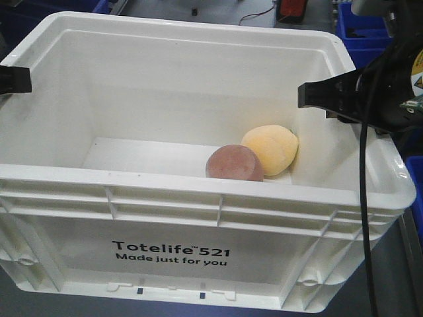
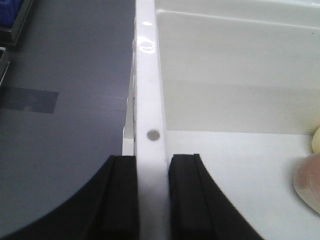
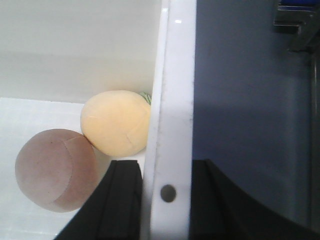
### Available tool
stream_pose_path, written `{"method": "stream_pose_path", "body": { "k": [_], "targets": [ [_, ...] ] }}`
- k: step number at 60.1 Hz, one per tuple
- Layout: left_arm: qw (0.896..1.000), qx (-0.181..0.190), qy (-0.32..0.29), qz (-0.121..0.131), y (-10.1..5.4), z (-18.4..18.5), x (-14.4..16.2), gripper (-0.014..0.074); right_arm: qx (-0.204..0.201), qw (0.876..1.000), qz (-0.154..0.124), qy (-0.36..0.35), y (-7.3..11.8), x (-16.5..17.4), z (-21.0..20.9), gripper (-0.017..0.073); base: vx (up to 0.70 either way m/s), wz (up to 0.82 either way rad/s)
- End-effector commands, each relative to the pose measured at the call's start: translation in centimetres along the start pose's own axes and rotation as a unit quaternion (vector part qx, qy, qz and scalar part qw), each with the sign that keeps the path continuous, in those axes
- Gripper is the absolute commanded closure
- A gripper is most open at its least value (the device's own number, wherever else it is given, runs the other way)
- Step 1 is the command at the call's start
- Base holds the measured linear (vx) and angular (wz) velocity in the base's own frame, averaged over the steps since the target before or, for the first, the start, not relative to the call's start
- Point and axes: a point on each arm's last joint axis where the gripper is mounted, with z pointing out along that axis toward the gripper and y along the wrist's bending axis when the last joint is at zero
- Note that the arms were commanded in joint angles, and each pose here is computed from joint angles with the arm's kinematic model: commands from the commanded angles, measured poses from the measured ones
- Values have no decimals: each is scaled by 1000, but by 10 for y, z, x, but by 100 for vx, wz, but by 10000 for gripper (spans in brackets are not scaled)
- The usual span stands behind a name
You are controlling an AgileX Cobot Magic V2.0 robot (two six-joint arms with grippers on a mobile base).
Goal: Place moving items into box and shelve
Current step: 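Hold the tote with both grippers while the base approaches the shelf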
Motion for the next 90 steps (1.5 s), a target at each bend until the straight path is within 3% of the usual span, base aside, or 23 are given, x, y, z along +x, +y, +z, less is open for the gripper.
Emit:
{"method": "stream_pose_path", "body": {
  "k": [1, 90],
  "targets": [
    [995, 12, -99, 15, 1, -20, -21, 607, 17, 996, -15, -81, -11, -16, -18, 571, 10, 41],
    [995, 12, -99, 15, 1, -20, -21, 607, 17, 996, -15, -81, -11, -16, -18, 571, 11, 44]
  ]
}}
